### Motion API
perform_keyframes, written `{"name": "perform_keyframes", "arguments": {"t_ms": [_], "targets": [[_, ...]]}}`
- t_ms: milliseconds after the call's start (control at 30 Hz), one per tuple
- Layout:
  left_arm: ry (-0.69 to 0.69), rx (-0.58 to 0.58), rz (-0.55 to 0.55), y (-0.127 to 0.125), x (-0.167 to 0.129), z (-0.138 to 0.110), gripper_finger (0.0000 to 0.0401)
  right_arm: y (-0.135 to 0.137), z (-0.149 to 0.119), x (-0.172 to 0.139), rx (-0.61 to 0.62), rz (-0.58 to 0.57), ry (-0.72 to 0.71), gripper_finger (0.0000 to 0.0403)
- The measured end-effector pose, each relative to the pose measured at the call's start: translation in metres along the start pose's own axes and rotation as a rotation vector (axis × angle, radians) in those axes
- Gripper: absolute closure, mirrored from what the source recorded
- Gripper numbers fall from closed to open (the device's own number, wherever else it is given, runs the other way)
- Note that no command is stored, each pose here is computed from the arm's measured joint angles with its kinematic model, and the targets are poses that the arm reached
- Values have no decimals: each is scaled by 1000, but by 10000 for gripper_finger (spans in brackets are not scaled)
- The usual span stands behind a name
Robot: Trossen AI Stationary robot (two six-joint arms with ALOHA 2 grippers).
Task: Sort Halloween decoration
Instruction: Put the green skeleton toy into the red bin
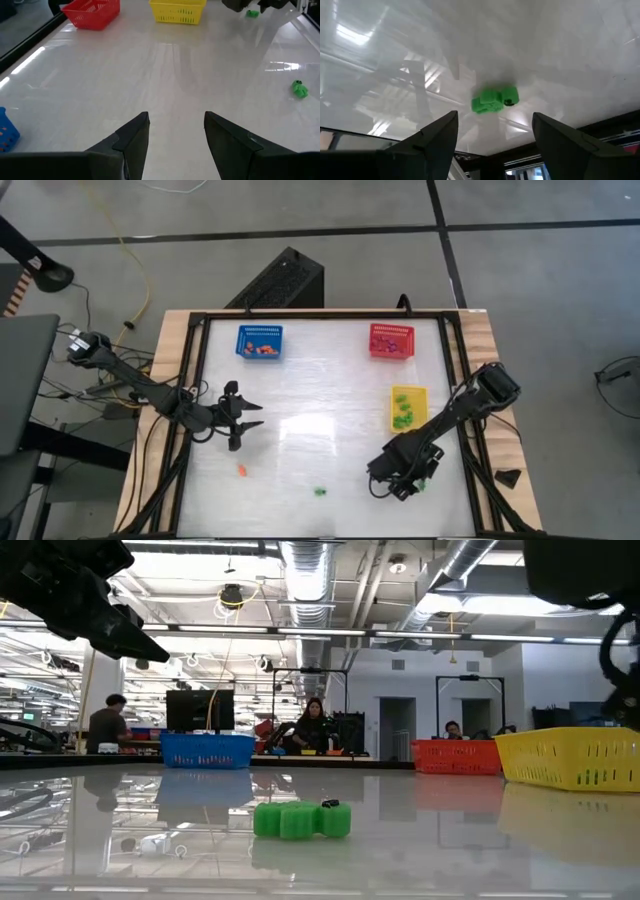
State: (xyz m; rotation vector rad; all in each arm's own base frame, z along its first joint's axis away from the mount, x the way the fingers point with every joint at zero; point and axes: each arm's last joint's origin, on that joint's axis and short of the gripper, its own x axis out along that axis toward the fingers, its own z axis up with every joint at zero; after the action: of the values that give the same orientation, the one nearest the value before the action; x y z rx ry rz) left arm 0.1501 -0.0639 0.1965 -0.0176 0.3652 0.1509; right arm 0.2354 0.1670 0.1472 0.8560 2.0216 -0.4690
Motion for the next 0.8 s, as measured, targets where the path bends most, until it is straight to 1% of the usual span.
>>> {"name": "perform_keyframes", "arguments": {"t_ms": [200,367,467,533,600,667,800], "targets": [[0,5,0,0,0,0,221,0,5,12,-45,71,11,117],[0,5,0,0,0,0,221,-2,7,17,-50,79,21,118],[0,5,0,0,0,0,221,0,7,17,-76,97,30,128],[0,5,0,0,0,0,221,1,7,16,-91,107,29,145],[0,5,0,0,0,0,221,2,8,16,-96,115,26,171],[0,5,0,0,0,0,221,3,8,16,-103,125,24,203],[0,5,0,0,0,0,221,3,8,16,-108,130,26,281]]}}
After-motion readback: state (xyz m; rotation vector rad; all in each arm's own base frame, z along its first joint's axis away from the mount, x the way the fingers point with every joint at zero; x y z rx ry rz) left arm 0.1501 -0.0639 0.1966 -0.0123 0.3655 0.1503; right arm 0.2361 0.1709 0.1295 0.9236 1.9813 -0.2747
